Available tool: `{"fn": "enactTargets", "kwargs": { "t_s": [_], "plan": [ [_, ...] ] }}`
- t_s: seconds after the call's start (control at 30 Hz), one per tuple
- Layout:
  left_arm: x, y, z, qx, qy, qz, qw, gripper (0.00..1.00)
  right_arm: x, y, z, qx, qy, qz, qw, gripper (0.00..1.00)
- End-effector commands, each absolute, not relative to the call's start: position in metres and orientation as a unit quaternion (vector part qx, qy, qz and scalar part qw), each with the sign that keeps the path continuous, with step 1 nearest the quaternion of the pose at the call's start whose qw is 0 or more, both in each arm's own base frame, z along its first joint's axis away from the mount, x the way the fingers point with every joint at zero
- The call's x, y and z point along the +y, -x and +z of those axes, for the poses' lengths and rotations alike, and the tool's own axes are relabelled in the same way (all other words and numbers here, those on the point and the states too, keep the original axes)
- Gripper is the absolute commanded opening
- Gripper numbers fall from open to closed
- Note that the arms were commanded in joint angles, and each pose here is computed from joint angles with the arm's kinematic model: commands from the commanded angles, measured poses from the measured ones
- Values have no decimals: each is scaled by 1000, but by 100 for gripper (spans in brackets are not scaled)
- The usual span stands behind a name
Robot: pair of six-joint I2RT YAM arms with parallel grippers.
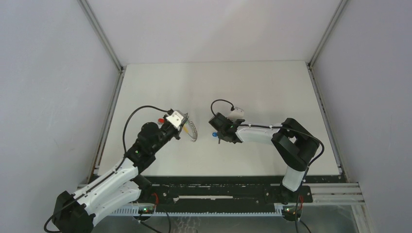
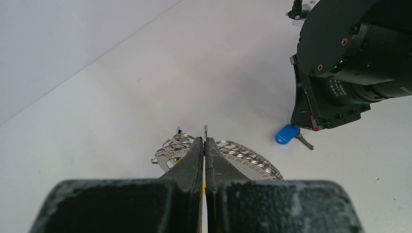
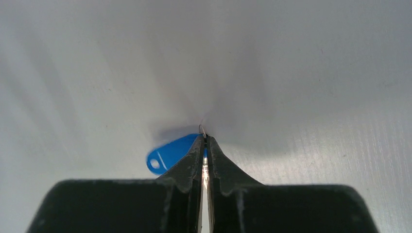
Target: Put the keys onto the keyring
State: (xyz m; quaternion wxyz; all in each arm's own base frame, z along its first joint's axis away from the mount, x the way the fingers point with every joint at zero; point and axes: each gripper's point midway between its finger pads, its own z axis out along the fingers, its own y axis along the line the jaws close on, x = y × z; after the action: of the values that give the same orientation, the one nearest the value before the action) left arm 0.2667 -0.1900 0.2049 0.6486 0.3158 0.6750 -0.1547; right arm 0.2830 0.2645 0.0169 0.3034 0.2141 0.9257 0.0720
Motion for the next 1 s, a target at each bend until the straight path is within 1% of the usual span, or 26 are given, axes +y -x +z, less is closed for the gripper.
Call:
{"fn": "enactTargets", "kwargs": {
  "t_s": [0.0,0.1,0.2,0.3,0.37,0.5,0.57,0.7,0.8,0.97],
  "plan": [
    [-190,-267,221,653,-302,-166,675,0,276,-294,36,923,-185,90,325,0],
    [-189,-267,221,652,-301,-165,676,0,276,-297,40,931,-124,87,333,0],
    [-188,-267,222,652,-300,-163,678,0,282,-299,46,935,-33,94,341,0],
    [-188,-267,221,651,-301,-163,678,0,291,-299,56,923,48,145,353,0],
    [-188,-266,222,649,-303,-162,678,0,291,-298,70,907,100,176,370,0],
    [-191,-265,224,642,-310,-170,680,0,287,-290,107,857,231,198,416,0],
    [-193,-264,225,638,-318,-173,680,0,287,-281,130,824,298,209,434,0],
    [-201,-259,236,610,-345,-191,687,0,289,-247,164,750,420,256,442,0],
    [-210,-251,241,586,-381,-210,683,0,283,-228,185,701,477,277,452,0],
    [-229,-230,243,539,-455,-244,666,0,270,-206,221,633,529,289,486,0]
  ]
}}
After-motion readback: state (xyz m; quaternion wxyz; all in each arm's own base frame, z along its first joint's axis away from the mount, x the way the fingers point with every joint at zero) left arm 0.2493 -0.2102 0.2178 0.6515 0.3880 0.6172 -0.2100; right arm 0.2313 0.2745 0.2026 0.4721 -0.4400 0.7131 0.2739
